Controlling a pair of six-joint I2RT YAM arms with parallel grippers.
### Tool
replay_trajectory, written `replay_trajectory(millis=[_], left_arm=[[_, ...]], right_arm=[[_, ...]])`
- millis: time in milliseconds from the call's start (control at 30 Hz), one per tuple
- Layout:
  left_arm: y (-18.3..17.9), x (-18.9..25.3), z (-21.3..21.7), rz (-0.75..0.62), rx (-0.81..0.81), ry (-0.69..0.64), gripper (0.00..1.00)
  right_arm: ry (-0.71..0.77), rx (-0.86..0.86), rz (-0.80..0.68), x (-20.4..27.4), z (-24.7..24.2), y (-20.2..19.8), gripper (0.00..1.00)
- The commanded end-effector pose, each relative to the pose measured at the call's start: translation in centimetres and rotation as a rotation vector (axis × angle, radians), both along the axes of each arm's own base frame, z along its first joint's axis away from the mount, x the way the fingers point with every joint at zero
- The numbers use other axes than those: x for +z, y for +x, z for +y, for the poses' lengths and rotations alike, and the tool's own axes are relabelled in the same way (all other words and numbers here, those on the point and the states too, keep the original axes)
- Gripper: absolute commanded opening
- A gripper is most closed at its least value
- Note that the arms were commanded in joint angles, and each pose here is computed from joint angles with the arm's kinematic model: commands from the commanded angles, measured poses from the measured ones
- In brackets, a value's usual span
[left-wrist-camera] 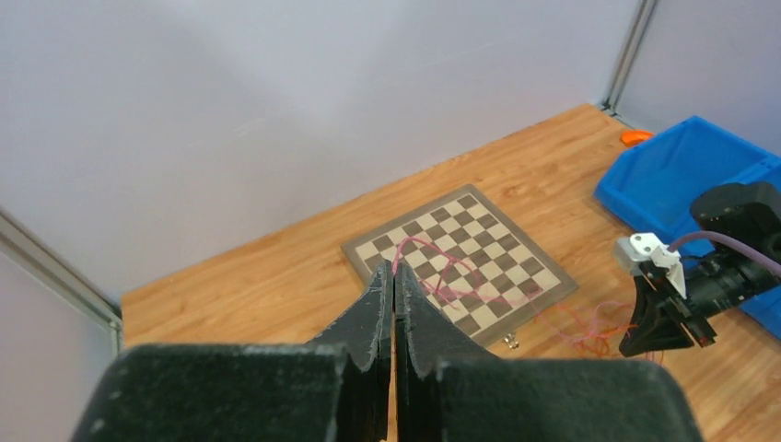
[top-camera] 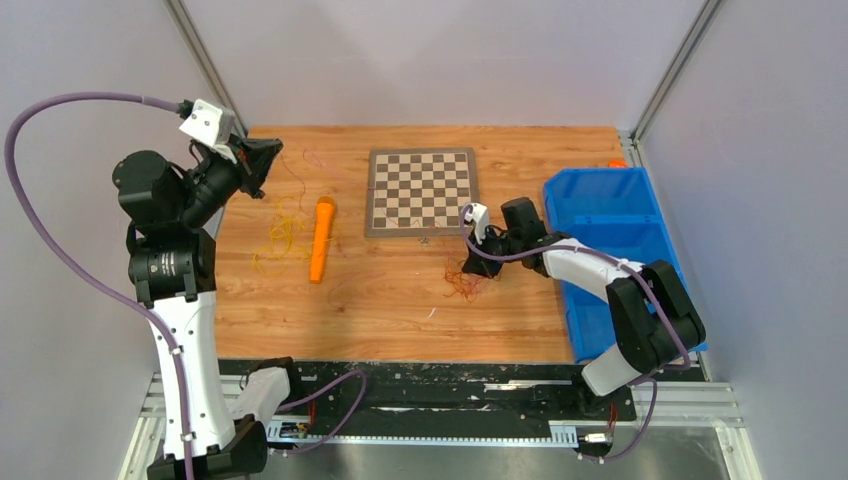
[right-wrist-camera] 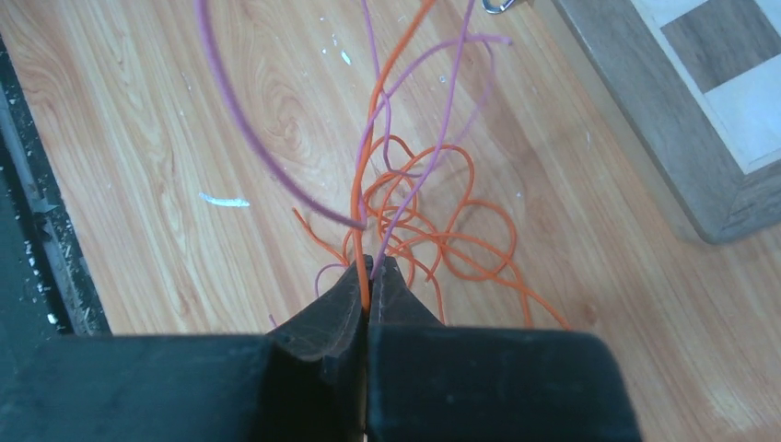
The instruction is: Untangle the cables
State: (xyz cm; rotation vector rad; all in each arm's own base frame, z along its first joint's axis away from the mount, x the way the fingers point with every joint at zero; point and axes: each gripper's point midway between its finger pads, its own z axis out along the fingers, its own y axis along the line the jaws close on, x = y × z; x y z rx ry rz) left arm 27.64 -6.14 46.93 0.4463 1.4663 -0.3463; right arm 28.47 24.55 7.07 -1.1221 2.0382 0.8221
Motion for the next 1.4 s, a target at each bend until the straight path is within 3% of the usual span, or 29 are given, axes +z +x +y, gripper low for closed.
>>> replay_trajectory(millis=[0, 67, 100, 133, 167, 200, 233, 467, 733, 967, 1033, 1067, 1100, 1233, 1267, 1367], left_arm=[[-0.4, 1.6, -0.5, -0.017, -0.042, -0.038, 0.00], [-0.5, 1.6, -1.0, -0.008, -0.068, -0.060, 0.00], [-0.7, 1.6, -1.2, -0.004, -0.086, -0.064, 0.00], [-0.8, 1.5, -1.5, -0.001, -0.102, -0.065, 0.00], [-1.1, 1.4, -2.1, 0.011, -0.143, -0.072, 0.00], [-1.2, 1.5, -2.3, 0.013, -0.162, -0.078, 0.00], [-1.4, 1.1, -2.8, 0.038, -0.195, -0.103, 0.00], [-2.0, -0.3, -5.2, 0.081, -0.294, -0.111, 0.00], [-1.9, -1.7, -6.6, 0.114, -0.326, -0.111, 0.00], [-1.7, -1.6, -6.8, 0.109, -0.328, -0.113, 0.00], [-1.7, -1.5, -6.8, 0.105, -0.325, -0.113, 0.00], [-1.6, -1.3, -6.8, 0.101, -0.324, -0.113, 0.00], [-1.6, -1.3, -6.7, 0.099, -0.321, -0.113, 0.00], [-0.8, -1.1, -5.5, 0.078, -0.233, -0.083, 0.00], [-0.6, -0.9, -4.9, 0.074, -0.193, -0.071, 0.00], [2.0, -0.4, 0.5, 0.016, 0.104, -0.013, 0.00]], right_arm=[[0.034, 0.066, -0.003, 2.9, 0.8, 0.3, 0.00], [0.058, 0.079, -0.025, 4.7, 1.2, 0.7, 0.00], [0.079, 0.094, -0.041, 5.8, 1.6, 0.7, 0.12], [0.102, 0.105, -0.058, 7.2, 1.9, 0.8, 0.39], [0.124, 0.106, -0.068, 8.6, 2.3, 0.9, 0.74], [0.147, 0.108, -0.082, 10.1, 2.8, 0.9, 0.95], [0.178, 0.124, -0.096, 11.7, 3.4, 0.8, 0.99], [0.374, 0.224, -0.181, 22.2, 9.6, -0.3, 1.00], [0.506, 0.365, -0.202, 28.1, 16.5, -3.2, 1.00], [0.468, 0.401, -0.171, 23.7, 20.0, -4.4, 1.00], [0.440, 0.395, -0.158, 21.7, 20.3, -4.0, 0.95], [0.423, 0.392, -0.160, 20.7, 20.4, -3.6, 0.89], [0.405, 0.390, -0.167, 19.7, 20.4, -3.4, 0.75], [0.352, 0.357, -0.180, 17.3, 18.9, -2.3, 0.11], [0.334, 0.343, -0.183, 16.7, 18.1, -2.1, 0.01], [0.256, 0.297, -0.188, 14.3, 14.6, -1.5, 0.00]])
